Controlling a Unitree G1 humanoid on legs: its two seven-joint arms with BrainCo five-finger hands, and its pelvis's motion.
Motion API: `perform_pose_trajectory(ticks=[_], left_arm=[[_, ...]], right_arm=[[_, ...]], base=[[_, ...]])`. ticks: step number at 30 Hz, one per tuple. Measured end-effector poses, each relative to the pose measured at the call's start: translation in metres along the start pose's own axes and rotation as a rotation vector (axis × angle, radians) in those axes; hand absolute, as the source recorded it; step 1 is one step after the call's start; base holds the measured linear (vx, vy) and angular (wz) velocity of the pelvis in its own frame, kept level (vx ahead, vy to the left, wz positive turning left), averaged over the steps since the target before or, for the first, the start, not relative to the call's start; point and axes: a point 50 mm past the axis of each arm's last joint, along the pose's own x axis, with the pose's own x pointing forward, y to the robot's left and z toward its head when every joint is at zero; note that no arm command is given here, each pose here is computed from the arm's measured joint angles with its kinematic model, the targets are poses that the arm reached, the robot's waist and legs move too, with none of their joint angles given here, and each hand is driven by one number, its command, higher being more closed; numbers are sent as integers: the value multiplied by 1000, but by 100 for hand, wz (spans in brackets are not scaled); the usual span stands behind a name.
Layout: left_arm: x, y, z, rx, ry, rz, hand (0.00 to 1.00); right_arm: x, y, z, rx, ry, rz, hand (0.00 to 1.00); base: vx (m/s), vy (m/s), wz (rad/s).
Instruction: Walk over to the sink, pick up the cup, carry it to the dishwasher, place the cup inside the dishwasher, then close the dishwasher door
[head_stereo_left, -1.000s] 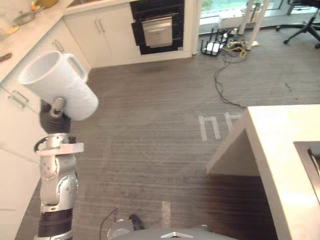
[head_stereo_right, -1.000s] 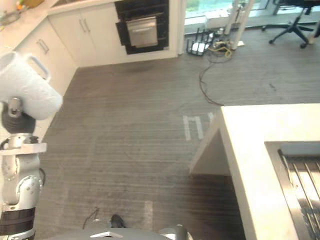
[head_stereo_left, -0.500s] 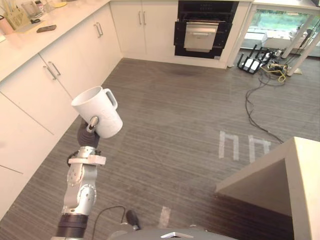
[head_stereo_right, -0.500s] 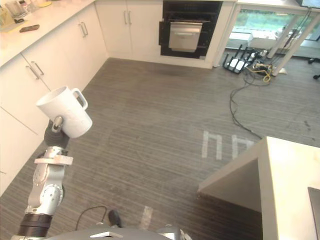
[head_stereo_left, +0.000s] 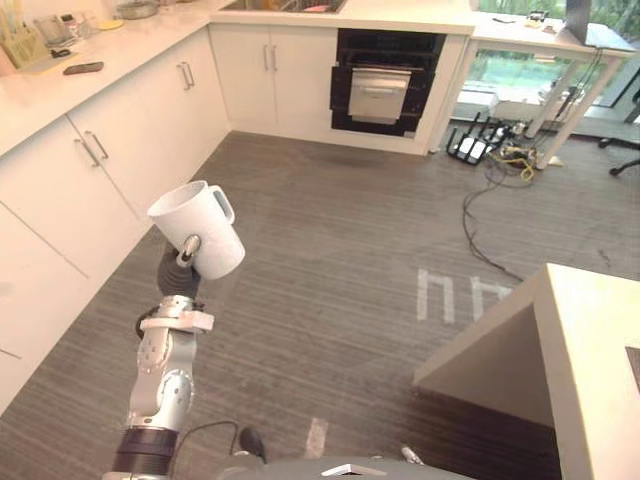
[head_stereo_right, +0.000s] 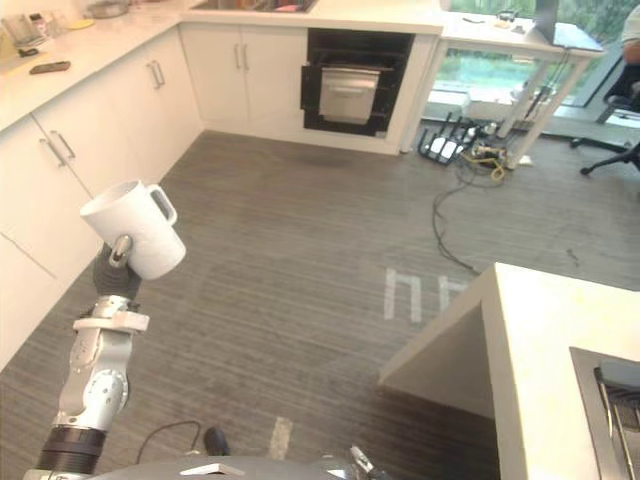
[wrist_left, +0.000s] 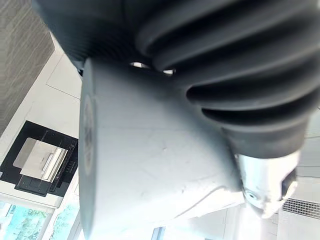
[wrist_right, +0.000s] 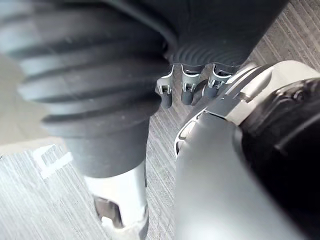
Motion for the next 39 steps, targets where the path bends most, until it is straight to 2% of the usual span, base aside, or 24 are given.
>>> perform_pose_trajectory(ticks=[4, 5, 16, 23, 26, 30, 34, 39], left_arm=[[-1, 4, -3, 4, 12, 18, 100], [-2, 11, 2, 5, -6, 46, 100], [-1, 21, 20, 20, -84, 84, 100], [-3, 0, 32, -28, -174, 16, 100], [-5, -12, 43, -46, -240, -24, 100], [-6, -12, 41, -41, -237, 3, 100], [-7, -8, 40, -40, -247, 51, 100], [10, -37, 29, -36, -158, -126, 100]], right_arm=[[-1, 0, -4, -21, 15, 31, 0], [-1, -2, -8, -90, 57, 78, 0], [-2, -7, -3, -63, 40, 83, 0], [-7, -29, -1, 42, -6, -22, 0], [-8, -31, 11, 33, -72, -64, 0], [-6, -25, 21, 8, -126, -63, 0], [0, -2, 19, -49, -135, -5, 0], [-3, -9, 0, -9, -61, -42, 0]], base=[[16, -4, -15], [9, -6, -5], [-8, -6, 2], [-72, -13, 37], [118, 185, 55], [199, 246, 57], [269, 172, 23], [383, -1, 64]])
